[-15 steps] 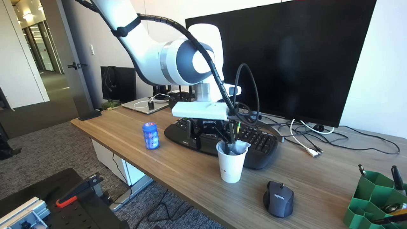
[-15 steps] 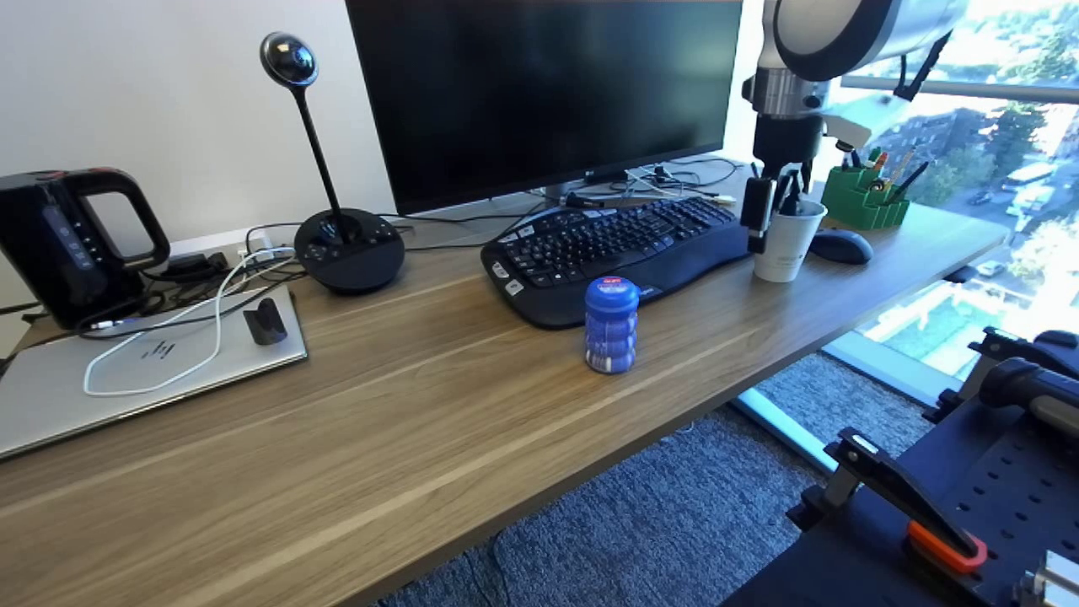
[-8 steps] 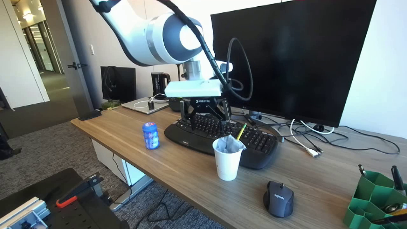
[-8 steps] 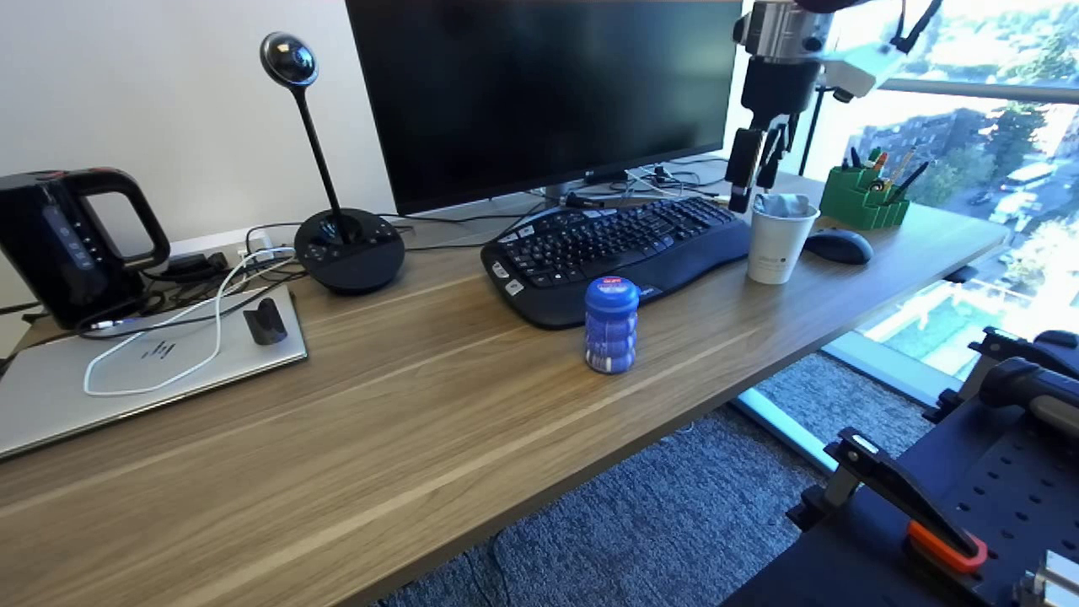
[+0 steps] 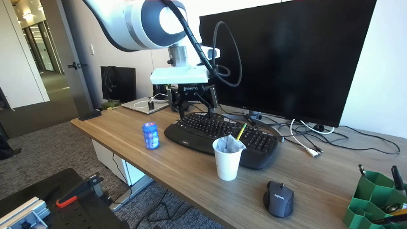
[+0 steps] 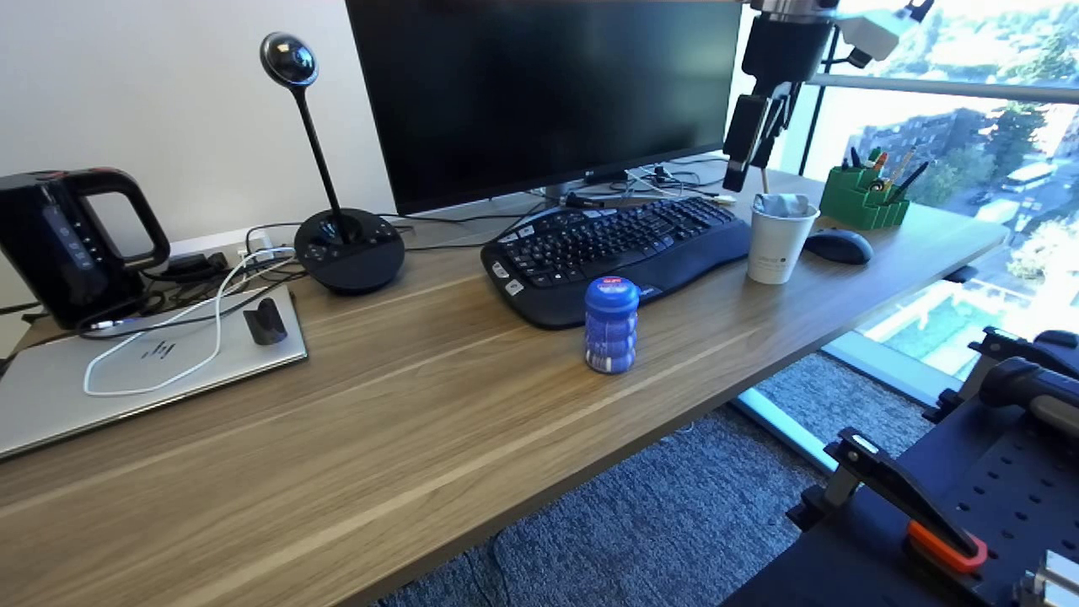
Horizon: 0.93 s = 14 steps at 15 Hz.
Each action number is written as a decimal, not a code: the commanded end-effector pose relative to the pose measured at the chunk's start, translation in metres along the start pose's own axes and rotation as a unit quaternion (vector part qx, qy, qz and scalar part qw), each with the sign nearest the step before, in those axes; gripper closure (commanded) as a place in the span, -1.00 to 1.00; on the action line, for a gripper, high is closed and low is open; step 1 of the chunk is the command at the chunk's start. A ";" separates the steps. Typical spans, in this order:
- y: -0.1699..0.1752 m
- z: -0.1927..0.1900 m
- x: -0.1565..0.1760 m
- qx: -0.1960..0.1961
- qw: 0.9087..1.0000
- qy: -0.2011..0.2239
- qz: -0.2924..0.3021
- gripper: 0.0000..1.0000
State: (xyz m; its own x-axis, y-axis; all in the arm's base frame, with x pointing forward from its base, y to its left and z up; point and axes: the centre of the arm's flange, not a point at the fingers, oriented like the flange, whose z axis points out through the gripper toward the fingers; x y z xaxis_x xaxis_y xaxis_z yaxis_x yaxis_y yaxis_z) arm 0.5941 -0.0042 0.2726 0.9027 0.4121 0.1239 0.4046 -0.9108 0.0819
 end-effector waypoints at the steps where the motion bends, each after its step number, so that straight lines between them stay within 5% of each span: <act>1: -0.026 -0.019 -0.014 -0.004 1.000 0.008 0.020 -1.00; 9: -0.058 -0.019 -0.021 -0.052 0.986 -0.014 0.158 -1.00; 14: -0.060 -0.009 -0.016 -0.045 0.985 -0.018 0.167 -1.00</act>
State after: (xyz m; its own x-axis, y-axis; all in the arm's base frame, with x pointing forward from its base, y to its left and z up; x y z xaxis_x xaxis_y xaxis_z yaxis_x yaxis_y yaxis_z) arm 0.5541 0.0448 0.2749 0.9884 0.0864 0.1246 0.0700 -0.9890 0.1301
